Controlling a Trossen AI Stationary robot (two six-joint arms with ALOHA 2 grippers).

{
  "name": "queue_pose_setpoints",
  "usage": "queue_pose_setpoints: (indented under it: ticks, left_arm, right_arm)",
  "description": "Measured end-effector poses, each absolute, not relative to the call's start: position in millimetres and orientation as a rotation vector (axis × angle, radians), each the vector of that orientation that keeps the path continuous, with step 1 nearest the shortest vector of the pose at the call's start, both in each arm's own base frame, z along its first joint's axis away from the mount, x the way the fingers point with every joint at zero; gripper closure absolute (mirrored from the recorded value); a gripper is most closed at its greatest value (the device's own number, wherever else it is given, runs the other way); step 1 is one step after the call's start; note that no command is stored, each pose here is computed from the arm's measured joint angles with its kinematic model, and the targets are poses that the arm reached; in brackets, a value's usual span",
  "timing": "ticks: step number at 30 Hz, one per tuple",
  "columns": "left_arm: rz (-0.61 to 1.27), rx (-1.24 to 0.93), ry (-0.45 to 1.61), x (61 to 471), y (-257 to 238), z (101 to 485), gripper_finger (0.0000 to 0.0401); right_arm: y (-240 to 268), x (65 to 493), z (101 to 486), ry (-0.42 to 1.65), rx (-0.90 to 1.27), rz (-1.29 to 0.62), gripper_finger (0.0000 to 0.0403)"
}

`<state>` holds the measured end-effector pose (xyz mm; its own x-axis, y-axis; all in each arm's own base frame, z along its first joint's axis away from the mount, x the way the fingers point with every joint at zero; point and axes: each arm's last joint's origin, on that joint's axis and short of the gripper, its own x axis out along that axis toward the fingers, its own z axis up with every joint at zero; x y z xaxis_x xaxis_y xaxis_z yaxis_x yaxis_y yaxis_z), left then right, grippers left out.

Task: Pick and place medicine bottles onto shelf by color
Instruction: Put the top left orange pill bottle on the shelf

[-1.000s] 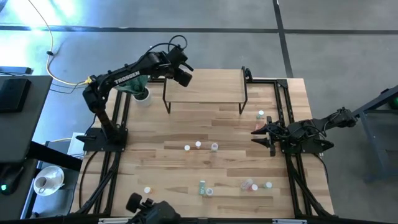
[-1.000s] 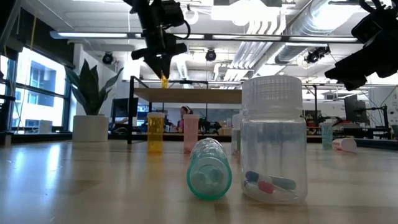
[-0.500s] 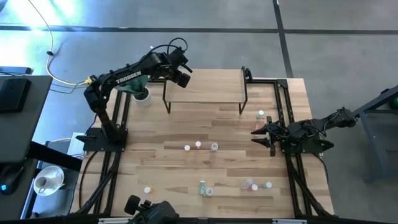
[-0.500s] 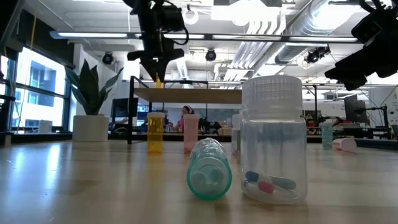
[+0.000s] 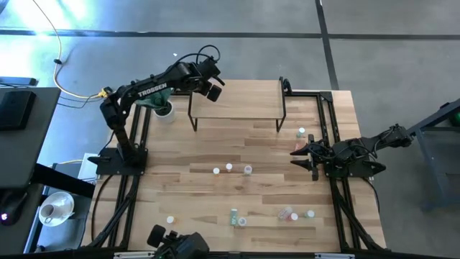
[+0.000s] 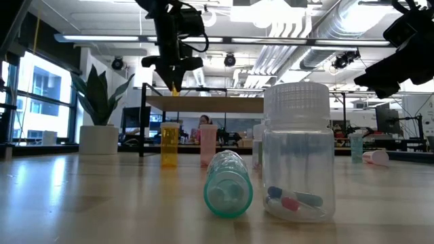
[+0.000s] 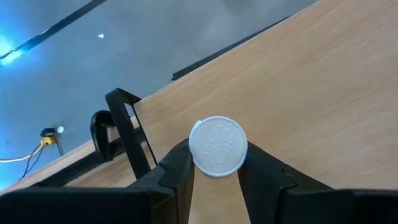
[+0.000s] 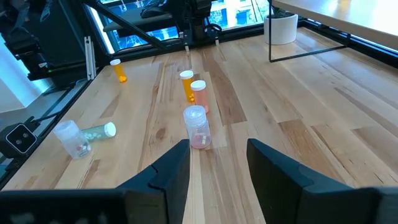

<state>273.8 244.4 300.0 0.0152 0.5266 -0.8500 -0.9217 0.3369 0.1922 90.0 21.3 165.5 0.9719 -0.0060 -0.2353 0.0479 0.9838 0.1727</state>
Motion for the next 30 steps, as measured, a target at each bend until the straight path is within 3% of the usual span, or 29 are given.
queue_pose_setpoints:
  ticks: [22, 30]
  left_arm:
    - [1.184, -0.496, 1.005, 276, 245, 306, 0.0224]
    - [1.129, -0.528, 0.967, 279, 244, 316, 0.0217]
  right_arm:
    - [21, 90, 166, 0.237, 0.178, -0.027, 0.0254]
    - [21, 90, 166, 0.237, 0.179, -0.027, 0.0254]
